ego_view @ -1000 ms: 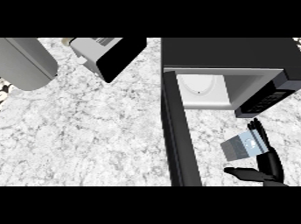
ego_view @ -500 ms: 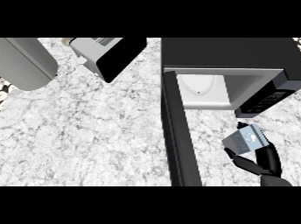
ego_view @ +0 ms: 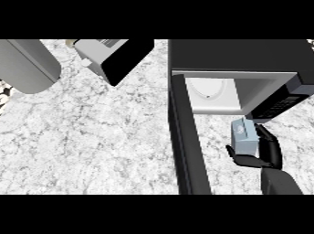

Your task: Pick up the milk, place it into the microwave and close the microwave

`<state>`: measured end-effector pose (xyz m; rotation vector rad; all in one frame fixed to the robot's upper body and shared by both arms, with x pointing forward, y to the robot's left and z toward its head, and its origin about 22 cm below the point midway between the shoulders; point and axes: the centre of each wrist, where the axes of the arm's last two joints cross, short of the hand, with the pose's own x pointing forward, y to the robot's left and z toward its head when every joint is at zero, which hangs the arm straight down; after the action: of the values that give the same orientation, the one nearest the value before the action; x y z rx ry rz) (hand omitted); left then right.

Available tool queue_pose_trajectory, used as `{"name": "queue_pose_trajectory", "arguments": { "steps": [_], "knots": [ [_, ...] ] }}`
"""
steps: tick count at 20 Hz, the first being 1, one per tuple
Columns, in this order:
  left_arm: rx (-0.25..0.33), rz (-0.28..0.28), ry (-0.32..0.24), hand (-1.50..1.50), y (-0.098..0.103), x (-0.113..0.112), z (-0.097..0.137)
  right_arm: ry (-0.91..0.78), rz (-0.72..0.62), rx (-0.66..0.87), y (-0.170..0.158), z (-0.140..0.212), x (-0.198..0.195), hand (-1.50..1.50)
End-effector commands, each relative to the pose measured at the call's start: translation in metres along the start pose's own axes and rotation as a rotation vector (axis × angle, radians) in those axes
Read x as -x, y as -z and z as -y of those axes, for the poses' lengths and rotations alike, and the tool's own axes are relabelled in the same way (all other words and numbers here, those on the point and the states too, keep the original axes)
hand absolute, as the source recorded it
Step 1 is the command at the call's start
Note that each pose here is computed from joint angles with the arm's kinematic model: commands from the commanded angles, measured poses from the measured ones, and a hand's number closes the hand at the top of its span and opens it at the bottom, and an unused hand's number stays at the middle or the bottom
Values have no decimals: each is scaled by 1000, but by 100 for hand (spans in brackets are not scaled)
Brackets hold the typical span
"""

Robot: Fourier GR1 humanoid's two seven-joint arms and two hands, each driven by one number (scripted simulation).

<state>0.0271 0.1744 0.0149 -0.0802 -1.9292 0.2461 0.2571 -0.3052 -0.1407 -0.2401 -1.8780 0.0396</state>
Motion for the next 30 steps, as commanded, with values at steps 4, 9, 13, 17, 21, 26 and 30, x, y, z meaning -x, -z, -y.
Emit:
{"name": "queue_pose_trajectory", "arguments": {
  "steps": [4,9,13,17,21,26,30],
  "knots": [
    [19,-8,-16,-150,4,-4,-8,-26,42,22,18,-15,3,150],
    [19,-1,-22,-150,-11,12,-6,68,70,41,19,6,2,150],
    [28,-5,-24,-150,-1,-18,-14,57,91,34,15,-13,3,150],
    [-6,6,-12,-150,-3,0,-4,54,120,8,23,0,-7,150],
    [10,-11,-4,-150,-11,-8,-10,55,96,3,4,17,-11,150],
    [39,-30,-45,-150,-8,-8,0,27,92,-18,1,30,-35,150],
    [13,-14,-33,-150,-8,-3,-8,25,85,-41,-25,49,-60,150]
  ]
}}
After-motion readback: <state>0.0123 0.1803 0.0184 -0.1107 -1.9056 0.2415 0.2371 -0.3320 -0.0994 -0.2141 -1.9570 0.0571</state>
